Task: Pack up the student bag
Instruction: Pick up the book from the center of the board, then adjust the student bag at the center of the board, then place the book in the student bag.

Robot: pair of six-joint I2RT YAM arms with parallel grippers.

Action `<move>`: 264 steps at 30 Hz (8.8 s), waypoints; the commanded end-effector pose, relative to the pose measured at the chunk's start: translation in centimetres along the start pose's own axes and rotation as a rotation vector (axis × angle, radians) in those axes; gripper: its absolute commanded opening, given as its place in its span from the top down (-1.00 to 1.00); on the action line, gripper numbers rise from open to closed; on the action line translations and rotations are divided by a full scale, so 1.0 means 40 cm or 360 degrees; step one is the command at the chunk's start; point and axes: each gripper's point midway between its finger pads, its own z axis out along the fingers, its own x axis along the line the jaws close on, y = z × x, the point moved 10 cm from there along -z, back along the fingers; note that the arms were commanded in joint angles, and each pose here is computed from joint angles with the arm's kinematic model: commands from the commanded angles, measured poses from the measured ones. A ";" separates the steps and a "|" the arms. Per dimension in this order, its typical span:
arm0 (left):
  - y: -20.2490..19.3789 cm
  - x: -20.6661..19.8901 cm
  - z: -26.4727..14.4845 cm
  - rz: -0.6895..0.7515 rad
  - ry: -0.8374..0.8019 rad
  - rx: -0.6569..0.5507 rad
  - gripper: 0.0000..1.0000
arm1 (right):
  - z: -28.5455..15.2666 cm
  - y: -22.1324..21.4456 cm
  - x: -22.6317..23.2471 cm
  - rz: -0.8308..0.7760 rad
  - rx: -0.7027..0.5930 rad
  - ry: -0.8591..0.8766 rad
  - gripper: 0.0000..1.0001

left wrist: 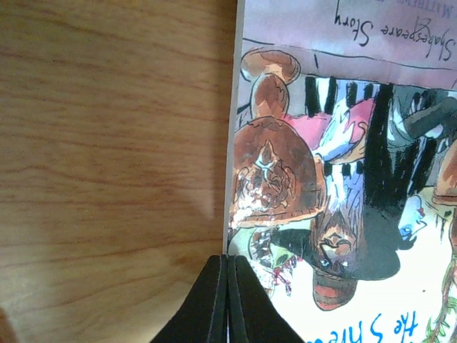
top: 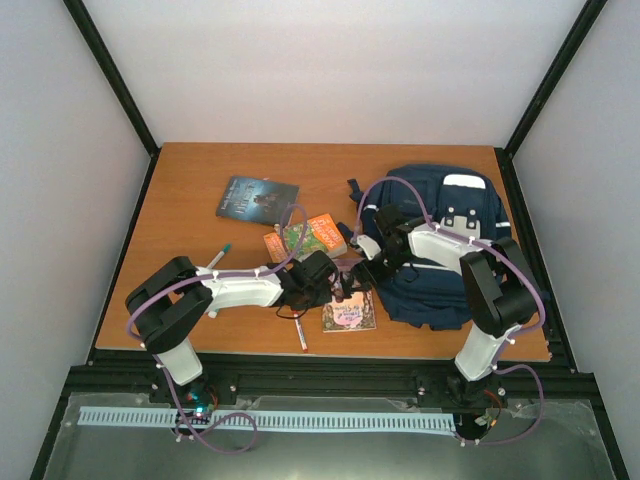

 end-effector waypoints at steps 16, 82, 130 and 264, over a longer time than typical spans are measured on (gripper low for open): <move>-0.074 0.137 0.066 -0.0012 0.0359 0.0193 0.98 | 0.007 -0.057 -0.019 0.0220 0.0211 -0.0197 -0.76; 0.006 -0.014 -0.377 0.0764 -0.1020 -0.0516 -0.86 | -0.425 -0.089 0.129 -0.0365 -0.0841 0.0466 0.95; 0.020 -0.135 -0.521 0.1068 -0.1803 -0.0670 0.99 | -0.440 -0.131 0.191 -0.0544 -0.0982 0.0816 -0.06; -0.029 -0.554 -0.191 0.1990 -0.0635 -0.0406 -0.21 | -0.739 -0.452 -0.133 0.0567 -0.0816 -0.0882 0.94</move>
